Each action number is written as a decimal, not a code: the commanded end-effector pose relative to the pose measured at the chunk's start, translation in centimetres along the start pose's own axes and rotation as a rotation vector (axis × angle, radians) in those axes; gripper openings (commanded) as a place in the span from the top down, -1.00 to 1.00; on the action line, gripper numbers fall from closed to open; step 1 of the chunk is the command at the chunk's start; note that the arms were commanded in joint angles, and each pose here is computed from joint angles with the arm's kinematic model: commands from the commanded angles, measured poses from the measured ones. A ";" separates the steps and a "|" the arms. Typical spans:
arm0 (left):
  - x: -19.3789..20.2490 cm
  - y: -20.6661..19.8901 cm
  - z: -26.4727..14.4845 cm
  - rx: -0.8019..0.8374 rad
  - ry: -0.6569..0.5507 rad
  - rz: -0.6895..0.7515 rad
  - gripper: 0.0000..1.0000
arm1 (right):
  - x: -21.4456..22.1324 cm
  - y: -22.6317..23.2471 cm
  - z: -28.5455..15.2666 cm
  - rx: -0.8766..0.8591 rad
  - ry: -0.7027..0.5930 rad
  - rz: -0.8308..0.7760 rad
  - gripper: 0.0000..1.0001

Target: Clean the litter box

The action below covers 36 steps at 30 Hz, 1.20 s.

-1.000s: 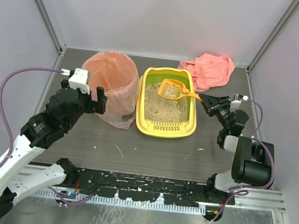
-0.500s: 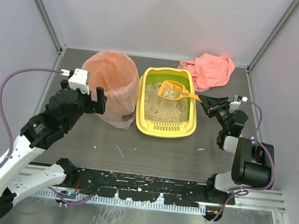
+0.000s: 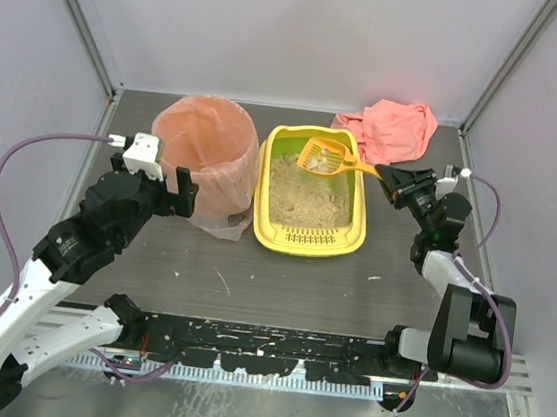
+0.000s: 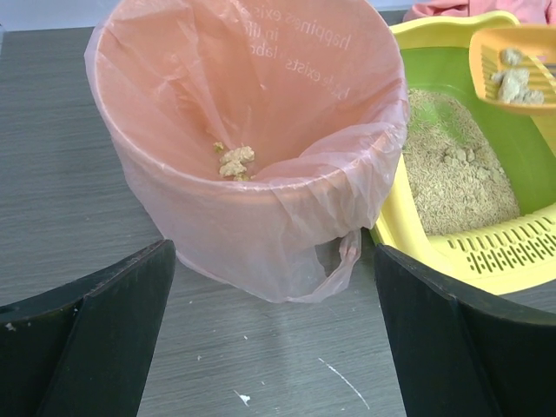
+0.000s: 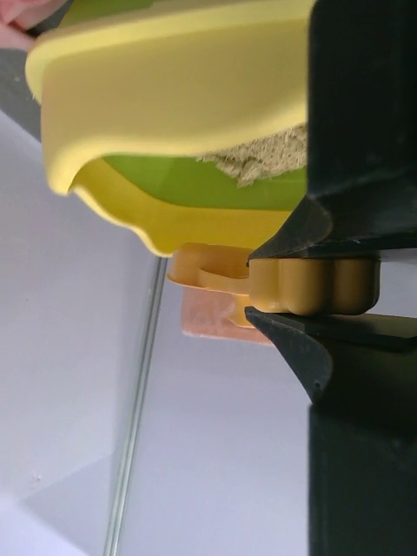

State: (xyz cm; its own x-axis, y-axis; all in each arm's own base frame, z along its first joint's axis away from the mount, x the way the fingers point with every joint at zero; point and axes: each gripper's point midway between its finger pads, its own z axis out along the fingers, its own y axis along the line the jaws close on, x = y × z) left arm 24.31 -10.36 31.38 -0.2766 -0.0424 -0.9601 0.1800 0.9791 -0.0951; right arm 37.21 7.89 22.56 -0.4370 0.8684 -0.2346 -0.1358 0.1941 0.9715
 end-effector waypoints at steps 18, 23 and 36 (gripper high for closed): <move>0.2 2.7 -3.5 -0.051 -0.128 -0.179 -0.96 | 9.6 20.0 11.5 -0.250 0.109 -0.477 0.99; 0.8 3.4 -4.2 -0.062 -0.137 -0.197 -0.96 | 12.5 21.0 14.1 -0.337 0.164 -0.668 0.99; 1.5 3.8 -4.9 -0.057 -0.142 -0.201 -0.96 | 18.4 25.3 13.2 -0.678 0.244 -1.266 0.99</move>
State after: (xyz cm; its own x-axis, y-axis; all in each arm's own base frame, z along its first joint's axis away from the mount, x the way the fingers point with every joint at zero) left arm 19.81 -6.06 30.37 -0.1879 -0.2394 -0.9526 0.0965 0.9607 -0.2605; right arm 39.64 34.27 38.01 -0.1405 0.2511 -0.9577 -0.8303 0.4970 0.2521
